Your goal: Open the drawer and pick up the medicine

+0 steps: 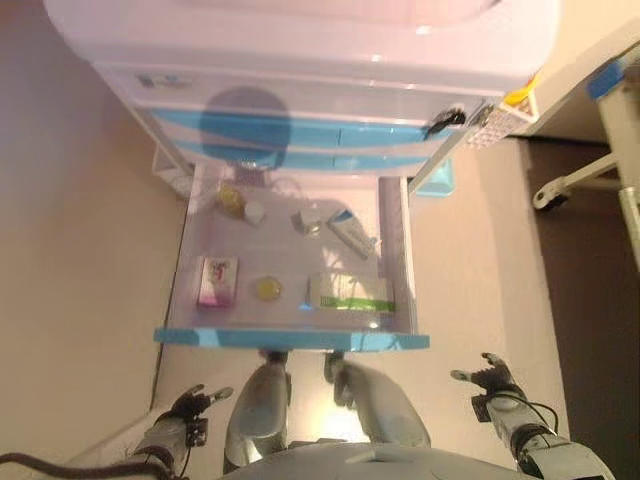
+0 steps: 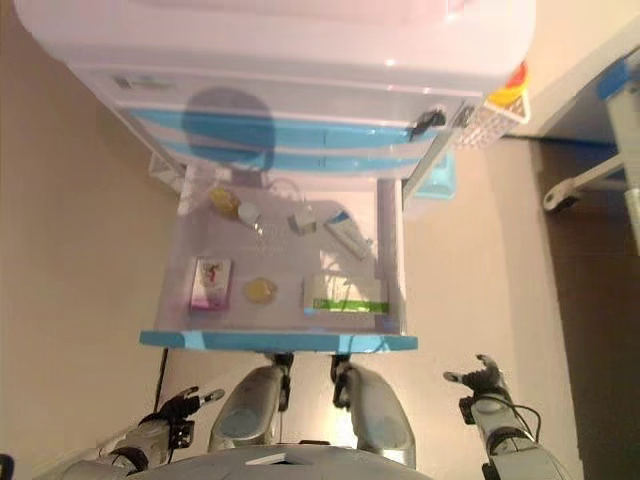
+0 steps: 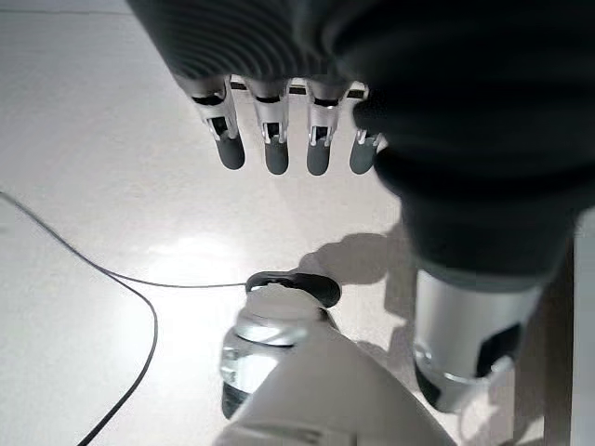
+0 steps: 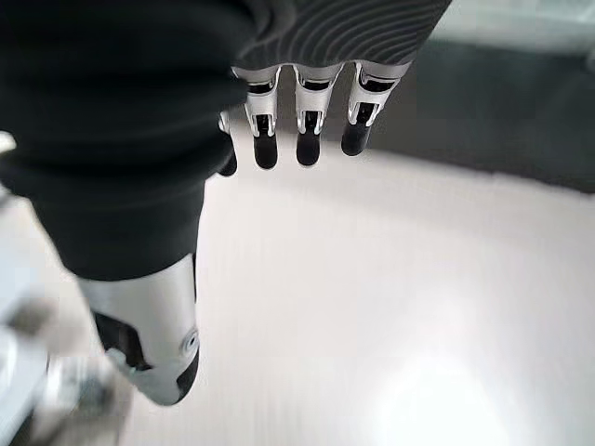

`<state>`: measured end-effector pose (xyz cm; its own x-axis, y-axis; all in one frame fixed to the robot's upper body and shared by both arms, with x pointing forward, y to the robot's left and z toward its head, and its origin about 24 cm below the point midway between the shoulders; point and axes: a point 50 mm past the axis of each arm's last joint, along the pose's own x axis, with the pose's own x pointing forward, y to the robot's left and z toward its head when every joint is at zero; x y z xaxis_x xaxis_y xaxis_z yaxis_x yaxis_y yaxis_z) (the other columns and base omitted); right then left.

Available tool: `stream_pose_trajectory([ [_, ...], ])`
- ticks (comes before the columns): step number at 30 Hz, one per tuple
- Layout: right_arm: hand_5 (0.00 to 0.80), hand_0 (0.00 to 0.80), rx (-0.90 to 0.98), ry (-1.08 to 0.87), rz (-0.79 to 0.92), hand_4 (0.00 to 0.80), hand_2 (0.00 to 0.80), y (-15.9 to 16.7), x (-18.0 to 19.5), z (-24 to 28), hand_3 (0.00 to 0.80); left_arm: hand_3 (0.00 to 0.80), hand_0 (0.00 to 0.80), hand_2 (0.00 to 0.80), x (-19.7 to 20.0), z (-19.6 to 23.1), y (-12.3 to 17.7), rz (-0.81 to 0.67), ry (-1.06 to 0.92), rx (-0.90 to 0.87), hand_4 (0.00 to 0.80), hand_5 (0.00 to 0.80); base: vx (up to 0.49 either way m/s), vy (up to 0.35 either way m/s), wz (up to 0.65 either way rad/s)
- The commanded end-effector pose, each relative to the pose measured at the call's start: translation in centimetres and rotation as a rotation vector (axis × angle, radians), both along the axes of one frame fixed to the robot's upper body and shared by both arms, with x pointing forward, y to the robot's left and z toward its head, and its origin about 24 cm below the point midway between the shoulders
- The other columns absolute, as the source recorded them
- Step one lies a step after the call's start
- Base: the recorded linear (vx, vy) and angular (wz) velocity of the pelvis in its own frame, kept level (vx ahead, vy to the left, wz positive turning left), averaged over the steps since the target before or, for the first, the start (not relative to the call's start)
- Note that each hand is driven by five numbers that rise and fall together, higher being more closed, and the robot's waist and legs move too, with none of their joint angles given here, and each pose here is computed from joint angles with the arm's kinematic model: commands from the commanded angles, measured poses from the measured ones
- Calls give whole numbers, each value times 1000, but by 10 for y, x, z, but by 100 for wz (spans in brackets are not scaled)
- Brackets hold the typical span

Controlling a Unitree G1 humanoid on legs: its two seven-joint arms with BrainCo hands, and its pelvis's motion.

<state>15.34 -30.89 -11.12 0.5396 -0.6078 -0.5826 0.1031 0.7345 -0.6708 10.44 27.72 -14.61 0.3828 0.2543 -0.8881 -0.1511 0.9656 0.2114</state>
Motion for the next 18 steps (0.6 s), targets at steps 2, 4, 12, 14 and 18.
stream_pose_trajectory([
  [2,0,0,-175,-308,-58,0,0,-45,25,53,0,0,0,0,-42,-7,6,-7,131,24,0,0,24,0,-29],
  [4,0,0,-227,-409,-11,0,0,-45,40,73,0,0,0,0,-48,-9,3,-8,137,23,0,0,-7,8,-29],
  [12,0,0,-343,-868,324,0,0,2,94,168,0,0,0,0,-69,-17,-17,53,182,-16,0,0,-32,21,-12],
  [14,0,0,-327,-947,440,0,0,23,100,187,0,0,0,0,-74,-20,-22,60,199,-26,0,0,-9,43,-5],
  [18,0,0,-244,-1051,766,0,0,69,104,213,0,0,0,0,-82,-23,-30,84,224,-31,0,0,-1,8,-1],
])
